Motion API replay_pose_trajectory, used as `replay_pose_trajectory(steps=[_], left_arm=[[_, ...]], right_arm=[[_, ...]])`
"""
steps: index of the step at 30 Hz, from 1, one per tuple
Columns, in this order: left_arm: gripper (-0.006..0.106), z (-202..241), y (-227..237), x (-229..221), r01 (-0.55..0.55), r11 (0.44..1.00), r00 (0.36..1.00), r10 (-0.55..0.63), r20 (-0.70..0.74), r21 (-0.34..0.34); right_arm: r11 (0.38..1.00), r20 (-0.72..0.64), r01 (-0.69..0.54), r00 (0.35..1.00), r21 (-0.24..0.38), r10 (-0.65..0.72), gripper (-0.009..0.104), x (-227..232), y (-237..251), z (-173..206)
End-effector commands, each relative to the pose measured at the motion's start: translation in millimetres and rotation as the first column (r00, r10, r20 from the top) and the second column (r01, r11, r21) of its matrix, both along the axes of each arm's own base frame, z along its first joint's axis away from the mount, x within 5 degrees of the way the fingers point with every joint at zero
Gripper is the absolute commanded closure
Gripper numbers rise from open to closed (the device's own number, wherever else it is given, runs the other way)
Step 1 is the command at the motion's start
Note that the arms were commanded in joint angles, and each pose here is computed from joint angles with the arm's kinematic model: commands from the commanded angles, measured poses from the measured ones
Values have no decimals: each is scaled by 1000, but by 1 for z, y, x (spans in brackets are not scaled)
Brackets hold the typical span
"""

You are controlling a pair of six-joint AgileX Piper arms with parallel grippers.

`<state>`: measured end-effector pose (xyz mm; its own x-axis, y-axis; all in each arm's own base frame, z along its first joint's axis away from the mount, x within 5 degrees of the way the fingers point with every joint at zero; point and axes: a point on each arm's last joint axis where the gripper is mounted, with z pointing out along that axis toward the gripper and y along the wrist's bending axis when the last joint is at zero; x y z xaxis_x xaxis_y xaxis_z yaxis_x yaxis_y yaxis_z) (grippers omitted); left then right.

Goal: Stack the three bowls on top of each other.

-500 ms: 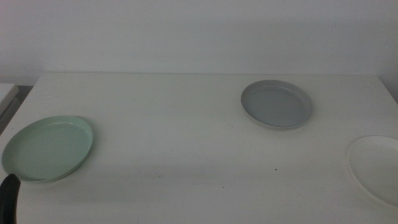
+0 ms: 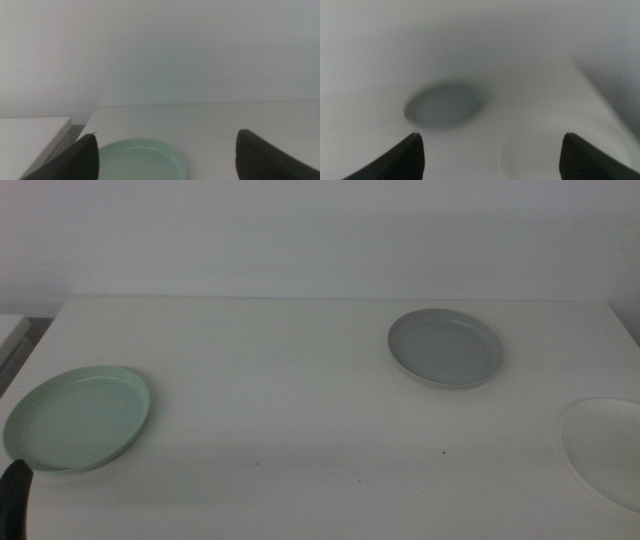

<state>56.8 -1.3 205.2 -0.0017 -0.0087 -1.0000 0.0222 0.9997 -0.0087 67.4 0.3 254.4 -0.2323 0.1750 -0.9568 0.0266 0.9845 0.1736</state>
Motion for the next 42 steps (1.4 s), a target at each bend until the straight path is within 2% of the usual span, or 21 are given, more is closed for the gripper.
replay_pose_trajectory(steps=[1, 4, 7, 9, 14, 18, 22, 26, 29, 34, 36, 37, 39, 42], left_arm=[[7, 1, 0, 0, 8, 1000, 1000, -8, 10, 2], [7, 1, 0, 0, 8, 1000, 1000, -8, 10, 2], [7, 1, 0, 0, 8, 1000, 1000, -8, 10, 2], [7, 1, 0, 0, 8, 1000, 1000, -8, 10, 2], [7, 1, 0, 0, 8, 1000, 1000, -8, 10, 2], [7, 1, 0, 0, 8, 1000, 1000, -8, 10, 2], [7, 1, 0, 0, 8, 1000, 1000, -8, 10, 2], [7, 1, 0, 0, 8, 1000, 1000, -8, 10, 2], [7, 1, 0, 0, 8, 1000, 1000, -8, 10, 2], [7, 1, 0, 0, 8, 1000, 1000, -8, 10, 2], [7, 1, 0, 0, 8, 1000, 1000, -8, 10, 2], [7, 1, 0, 0, 8, 1000, 1000, -8, 10, 2], [7, 1, 0, 0, 8, 1000, 1000, -8, 10, 2], [7, 1, 0, 0, 8, 1000, 1000, -8, 10, 2]], right_arm=[[995, -216, 57, 976, 81, -38, 3, 8, -1, 15], [989, -467, 101, 883, 110, -38, 3, 18, 2, 31], [988, -606, 121, 794, 100, -36, 3, 24, 3, 45], [988, -639, 125, 768, 93, -38, 3, 29, 3, 49], [988, -642, 125, 766, 92, -37, 3, 38, 3, 47], [991, -604, 108, 797, 84, -35, 3, 42, 3, 50], [985, -553, 127, 832, 121, -39, 3, 46, 4, 54], [983, -586, 143, 809, 114, -50, 3, 52, 3, 50], [986, -620, 161, 778, 49, -96, 4, 64, -1, 53], [953, -680, 241, 670, -181, -299, 9, 102, -22, 71], [936, -703, 282, 621, -212, -347, 14, 118, -34, 70], [930, -718, 300, 597, -214, -358, 17, 127, -42, 66], [917, -744, 357, 561, -179, -363, 23, 142, -61, 56], [904, -801, 424, 520, -59, -297, 28, 164, -90, 38]])
